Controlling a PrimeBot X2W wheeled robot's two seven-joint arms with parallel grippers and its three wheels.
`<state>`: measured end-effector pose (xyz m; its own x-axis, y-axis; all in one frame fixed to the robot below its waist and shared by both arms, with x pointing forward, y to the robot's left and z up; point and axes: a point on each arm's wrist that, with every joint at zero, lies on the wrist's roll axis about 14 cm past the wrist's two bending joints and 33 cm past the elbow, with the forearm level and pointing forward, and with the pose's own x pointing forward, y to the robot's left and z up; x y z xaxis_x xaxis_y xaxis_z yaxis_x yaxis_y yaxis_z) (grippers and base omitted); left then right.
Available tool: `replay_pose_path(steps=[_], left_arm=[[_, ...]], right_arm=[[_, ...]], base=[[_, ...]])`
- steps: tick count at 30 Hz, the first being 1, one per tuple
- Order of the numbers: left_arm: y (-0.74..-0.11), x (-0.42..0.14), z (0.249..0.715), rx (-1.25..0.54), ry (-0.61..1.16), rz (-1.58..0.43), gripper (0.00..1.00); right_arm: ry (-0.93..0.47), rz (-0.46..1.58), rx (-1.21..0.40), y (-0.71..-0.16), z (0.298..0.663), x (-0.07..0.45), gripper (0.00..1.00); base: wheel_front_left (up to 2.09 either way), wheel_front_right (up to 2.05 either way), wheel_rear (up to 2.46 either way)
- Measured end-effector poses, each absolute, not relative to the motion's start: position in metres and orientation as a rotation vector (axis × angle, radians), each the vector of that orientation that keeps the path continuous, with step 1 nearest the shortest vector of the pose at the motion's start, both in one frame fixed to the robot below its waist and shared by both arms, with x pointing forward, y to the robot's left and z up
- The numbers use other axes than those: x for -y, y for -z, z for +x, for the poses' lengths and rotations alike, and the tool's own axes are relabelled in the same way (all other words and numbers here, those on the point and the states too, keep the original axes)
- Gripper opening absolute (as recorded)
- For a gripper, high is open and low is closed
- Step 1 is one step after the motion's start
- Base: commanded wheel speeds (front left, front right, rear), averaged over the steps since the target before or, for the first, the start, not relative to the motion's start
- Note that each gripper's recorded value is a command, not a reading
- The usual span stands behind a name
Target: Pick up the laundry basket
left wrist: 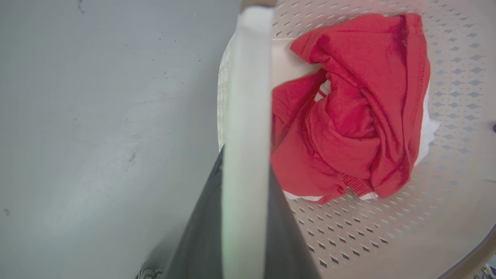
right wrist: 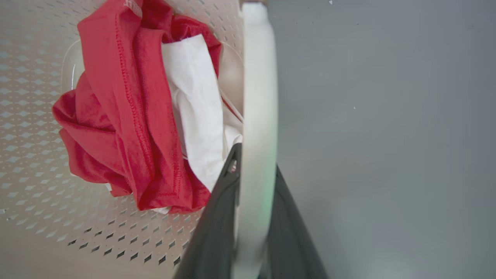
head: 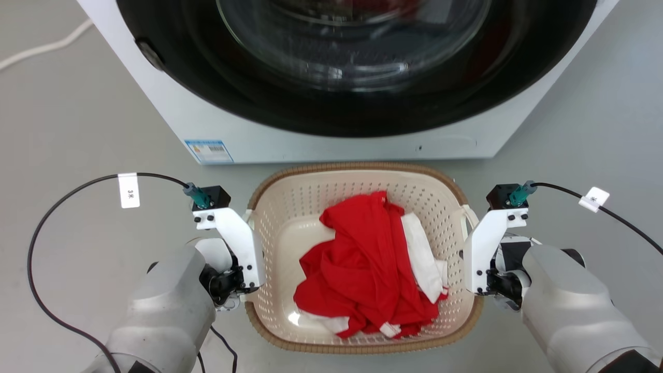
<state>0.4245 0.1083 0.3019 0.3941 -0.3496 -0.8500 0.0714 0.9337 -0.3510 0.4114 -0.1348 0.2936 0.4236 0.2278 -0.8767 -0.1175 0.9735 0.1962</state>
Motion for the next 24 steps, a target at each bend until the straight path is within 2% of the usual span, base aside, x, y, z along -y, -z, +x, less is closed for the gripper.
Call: replay_pose_path(steps=[8, 24], left_arm=[[-0.338, -0.11, 0.409, -1.163, 0.284, -0.272, 0.0], [-0.367, -0.11, 0.377, -1.164, 0.299, -0.258, 0.0]], right_arm=[[-0.245, 0.097, -1.143, -0.33, 0.402, 0.131, 0.0], [-0.254, 0.082, -1.185, -0.359, 0.369, 0.133, 0.0]], base=[[0.0, 0.0, 0.0], [0.0, 0.0, 0.0]])
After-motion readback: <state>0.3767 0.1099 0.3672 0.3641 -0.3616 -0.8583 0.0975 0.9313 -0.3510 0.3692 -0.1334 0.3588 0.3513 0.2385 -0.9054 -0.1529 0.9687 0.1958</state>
